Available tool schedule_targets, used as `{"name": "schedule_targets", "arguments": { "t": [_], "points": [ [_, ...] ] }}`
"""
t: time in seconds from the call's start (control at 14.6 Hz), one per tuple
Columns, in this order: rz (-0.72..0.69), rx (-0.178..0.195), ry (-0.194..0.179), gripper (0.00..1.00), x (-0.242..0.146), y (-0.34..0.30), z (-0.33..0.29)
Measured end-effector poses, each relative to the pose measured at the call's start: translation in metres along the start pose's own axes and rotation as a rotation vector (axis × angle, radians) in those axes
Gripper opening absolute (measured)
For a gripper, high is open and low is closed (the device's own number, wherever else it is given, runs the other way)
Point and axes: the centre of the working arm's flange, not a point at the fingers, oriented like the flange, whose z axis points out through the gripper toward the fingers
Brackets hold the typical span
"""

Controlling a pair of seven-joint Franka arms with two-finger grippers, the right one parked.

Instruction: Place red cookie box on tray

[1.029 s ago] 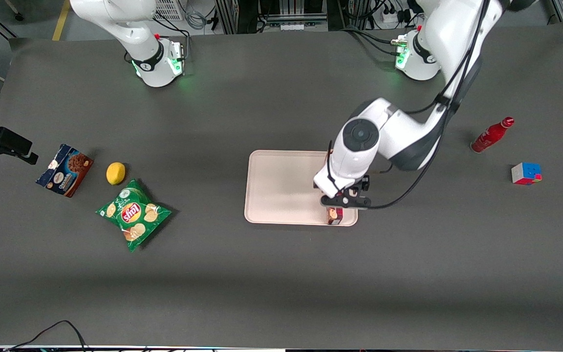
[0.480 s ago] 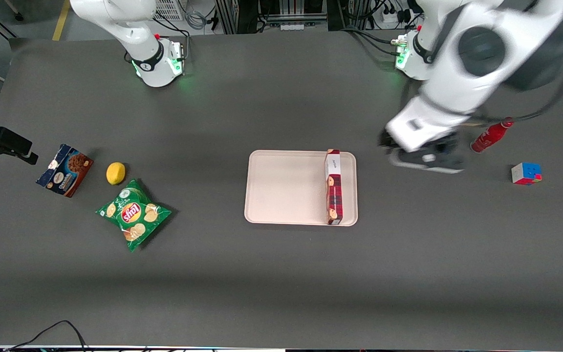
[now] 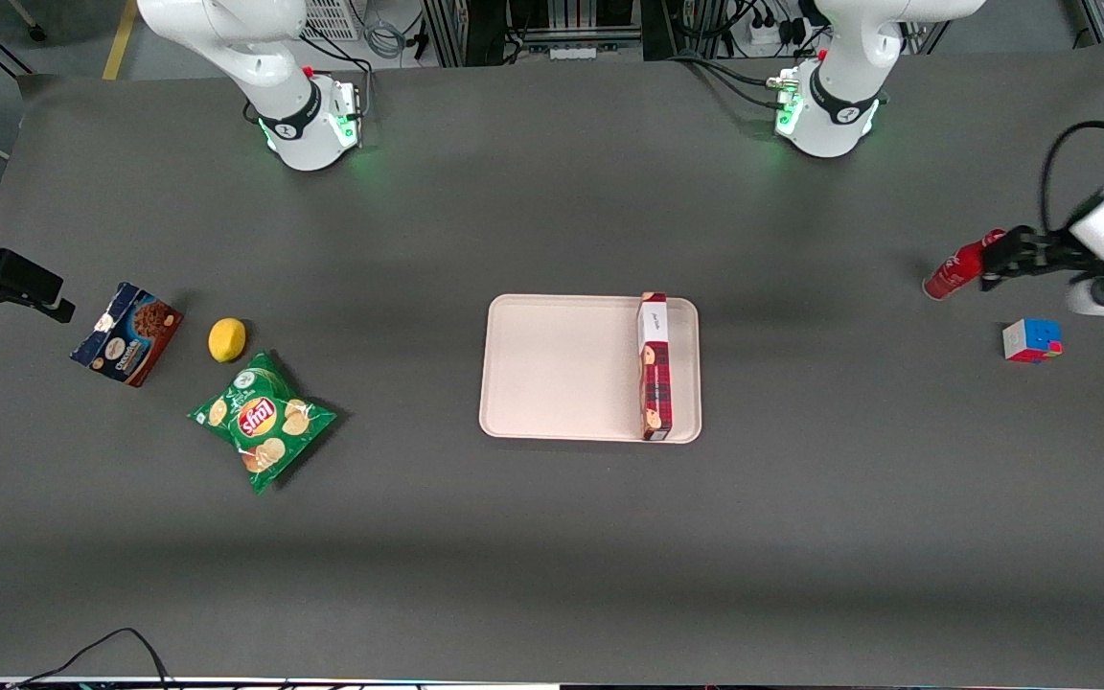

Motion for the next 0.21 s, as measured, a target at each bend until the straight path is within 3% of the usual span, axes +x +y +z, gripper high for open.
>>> {"name": "schedule_targets", "arguments": {
  "t": [0.21],
  "points": [
    [0.016, -0.007, -0.003, 1.0, -0.003, -0.025, 0.002]
  ]
}}
